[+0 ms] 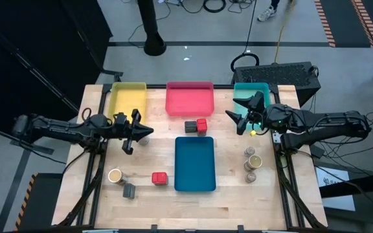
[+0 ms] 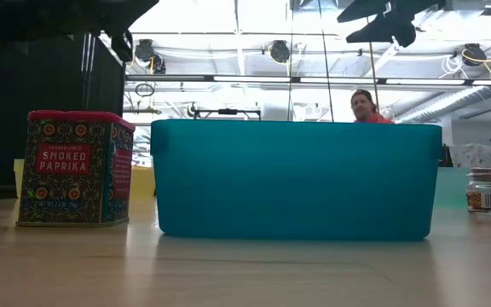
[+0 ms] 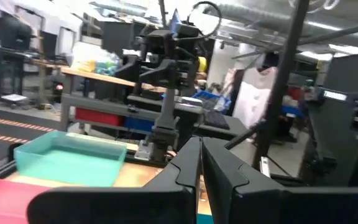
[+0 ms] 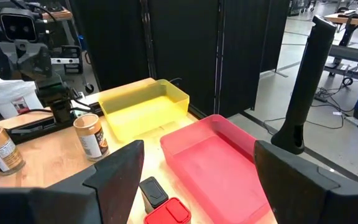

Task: Sort spices by type
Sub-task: Put the top black seasoning can into the red bin

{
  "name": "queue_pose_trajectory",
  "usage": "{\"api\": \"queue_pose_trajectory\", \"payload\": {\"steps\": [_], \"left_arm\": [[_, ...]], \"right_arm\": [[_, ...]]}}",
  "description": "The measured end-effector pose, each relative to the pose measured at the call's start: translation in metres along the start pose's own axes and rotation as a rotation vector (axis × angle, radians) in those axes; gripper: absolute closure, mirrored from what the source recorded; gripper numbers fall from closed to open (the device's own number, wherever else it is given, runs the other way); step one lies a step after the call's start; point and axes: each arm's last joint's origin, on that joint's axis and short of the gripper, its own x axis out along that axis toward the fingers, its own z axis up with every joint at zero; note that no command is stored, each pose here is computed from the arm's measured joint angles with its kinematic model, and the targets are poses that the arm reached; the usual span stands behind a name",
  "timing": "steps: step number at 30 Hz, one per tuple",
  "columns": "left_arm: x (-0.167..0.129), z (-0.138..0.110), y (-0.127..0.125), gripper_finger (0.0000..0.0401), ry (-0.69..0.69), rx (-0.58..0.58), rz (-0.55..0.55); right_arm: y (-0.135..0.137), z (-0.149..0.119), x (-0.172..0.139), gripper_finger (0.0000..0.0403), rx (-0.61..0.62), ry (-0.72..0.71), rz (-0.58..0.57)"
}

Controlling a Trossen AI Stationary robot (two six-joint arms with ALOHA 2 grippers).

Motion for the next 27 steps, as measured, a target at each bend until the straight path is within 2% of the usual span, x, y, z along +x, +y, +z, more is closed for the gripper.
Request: {"api": "queue_pose_trajectory", "payload": {"steps": [9,14,20,23,27], "left_arm": [[0.000,0.001,0.002,0.0379,-0.022,0.001,0.076],[0.001,-0.001,0.002,0.0379,-0.005,0.002,0.059],[0.002,-0.005,0.005,0.0379,0.020,0.088,0.123],[0.002,-0.006,0.005,0.0379,0.040,0.105,0.127],[0.001,-0.003,0.004,0.0379,0.001,0.005,0.115]], "right_arm": [[0.000,0.000,0.000,0.0117,-0.002,0.002,-0.001],[0.000,0.000,0.000,0.0117,0.001,0.003,-0.001],[0.002,-0.003,0.004,0.0117,0.069,0.021,0.010],[0.008,-0.007,0.012,0.0117,0.061,0.048,0.024],[0.020,-0.007,0.029,0.0117,0.054,-0.005,0.036]]}}
